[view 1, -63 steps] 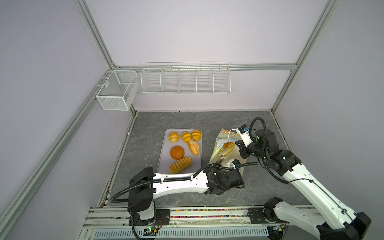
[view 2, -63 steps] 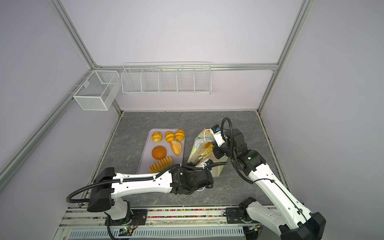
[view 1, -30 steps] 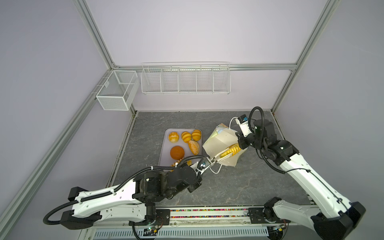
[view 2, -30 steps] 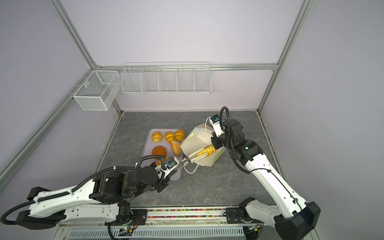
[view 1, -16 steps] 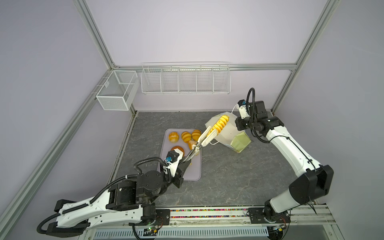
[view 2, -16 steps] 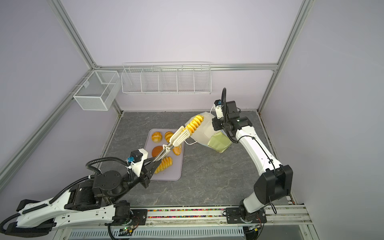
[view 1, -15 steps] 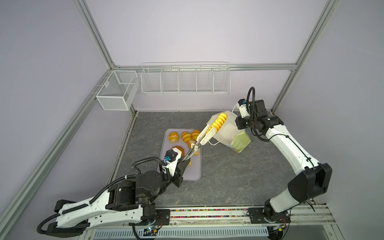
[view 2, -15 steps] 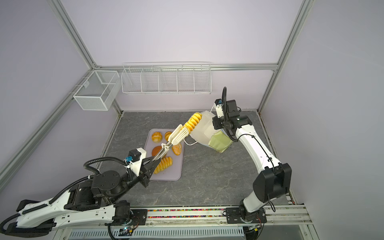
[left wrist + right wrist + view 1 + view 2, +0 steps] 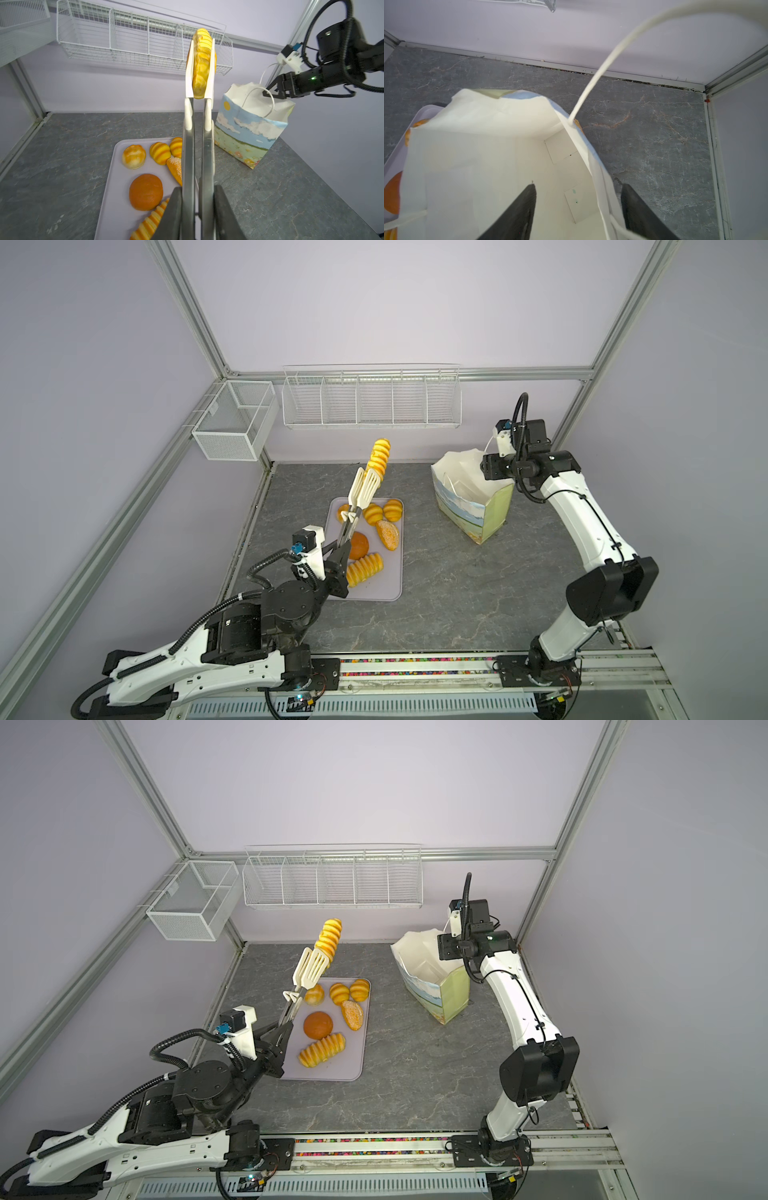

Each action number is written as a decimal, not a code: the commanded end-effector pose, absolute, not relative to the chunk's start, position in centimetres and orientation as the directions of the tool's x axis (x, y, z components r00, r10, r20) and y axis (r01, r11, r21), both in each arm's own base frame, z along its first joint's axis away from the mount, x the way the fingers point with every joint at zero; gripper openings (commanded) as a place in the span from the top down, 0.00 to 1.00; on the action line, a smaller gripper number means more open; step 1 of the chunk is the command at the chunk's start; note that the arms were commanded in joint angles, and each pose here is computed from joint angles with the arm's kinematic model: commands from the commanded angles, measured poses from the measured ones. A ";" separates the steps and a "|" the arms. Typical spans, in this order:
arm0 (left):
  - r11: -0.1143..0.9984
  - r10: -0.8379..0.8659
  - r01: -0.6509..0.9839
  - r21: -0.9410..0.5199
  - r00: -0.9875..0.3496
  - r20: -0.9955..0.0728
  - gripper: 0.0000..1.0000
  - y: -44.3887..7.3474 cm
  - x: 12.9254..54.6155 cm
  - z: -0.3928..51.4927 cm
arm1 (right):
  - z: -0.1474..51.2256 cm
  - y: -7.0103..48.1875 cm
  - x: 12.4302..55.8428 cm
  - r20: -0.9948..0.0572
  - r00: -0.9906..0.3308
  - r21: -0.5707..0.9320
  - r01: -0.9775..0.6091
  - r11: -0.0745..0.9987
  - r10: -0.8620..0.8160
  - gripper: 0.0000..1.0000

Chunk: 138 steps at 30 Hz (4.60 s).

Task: Take the fake bread out of the paper bag
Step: 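Carry the bread over the tray with the tongs while the right gripper releases the bag, then lower the yellow bread onto the tray with the left tongs and release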

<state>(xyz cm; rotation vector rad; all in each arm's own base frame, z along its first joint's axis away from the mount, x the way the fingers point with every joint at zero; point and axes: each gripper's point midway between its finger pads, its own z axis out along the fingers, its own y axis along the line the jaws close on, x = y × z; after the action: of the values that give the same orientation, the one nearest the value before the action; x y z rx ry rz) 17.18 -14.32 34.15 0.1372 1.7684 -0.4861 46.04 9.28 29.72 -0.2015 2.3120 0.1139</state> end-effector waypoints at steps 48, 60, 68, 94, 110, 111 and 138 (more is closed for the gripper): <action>0.563 -0.502 -0.061 -0.824 -0.817 -0.282 1.00 -16.0 11.0 15.6 | 26.1 8.7 27.9 -0.722 -0.692 0.191 -0.210 0.959 -0.008 0.30; 0.630 -0.515 -0.129 -0.765 -0.808 -0.287 1.00 -13.1 10.7 14.6 | 25.0 9.9 28.8 -0.710 -0.703 0.191 -0.239 0.952 -0.034 0.30; 0.647 -0.482 -0.168 -0.744 -0.846 -0.229 1.00 -13.1 9.4 13.4 | 24.8 10.2 29.3 -0.709 -0.704 0.171 -0.242 0.955 -0.051 0.30; 0.679 -0.542 -0.071 -0.731 -0.720 -0.433 1.00 -12.5 12.8 18.7 | 24.7 10.7 29.4 -0.714 -0.697 0.169 -0.263 0.950 -0.066 0.30; 0.642 -0.494 -0.089 -0.762 -0.808 -0.321 1.00 -15.1 11.3 18.1 | 24.4 10.6 28.5 -0.722 -0.690 0.178 -0.267 0.947 -0.058 0.30; 0.648 -0.491 -0.102 -0.755 -0.813 -0.312 1.00 -15.2 11.2 17.4 | 24.2 10.7 28.4 -0.719 -0.693 0.184 -0.268 0.946 -0.056 0.30; 0.823 -0.379 -0.151 -0.547 -0.864 -0.331 0.79 -13.2 9.7 16.6 | 23.1 11.8 28.5 -0.705 -0.705 0.207 -0.298 0.932 -0.069 0.32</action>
<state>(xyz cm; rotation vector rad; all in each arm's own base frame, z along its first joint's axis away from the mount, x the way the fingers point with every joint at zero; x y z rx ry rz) 9.58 -14.70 15.85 -0.3962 2.5780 -0.7947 28.25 11.00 22.59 -0.2451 2.3554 0.3600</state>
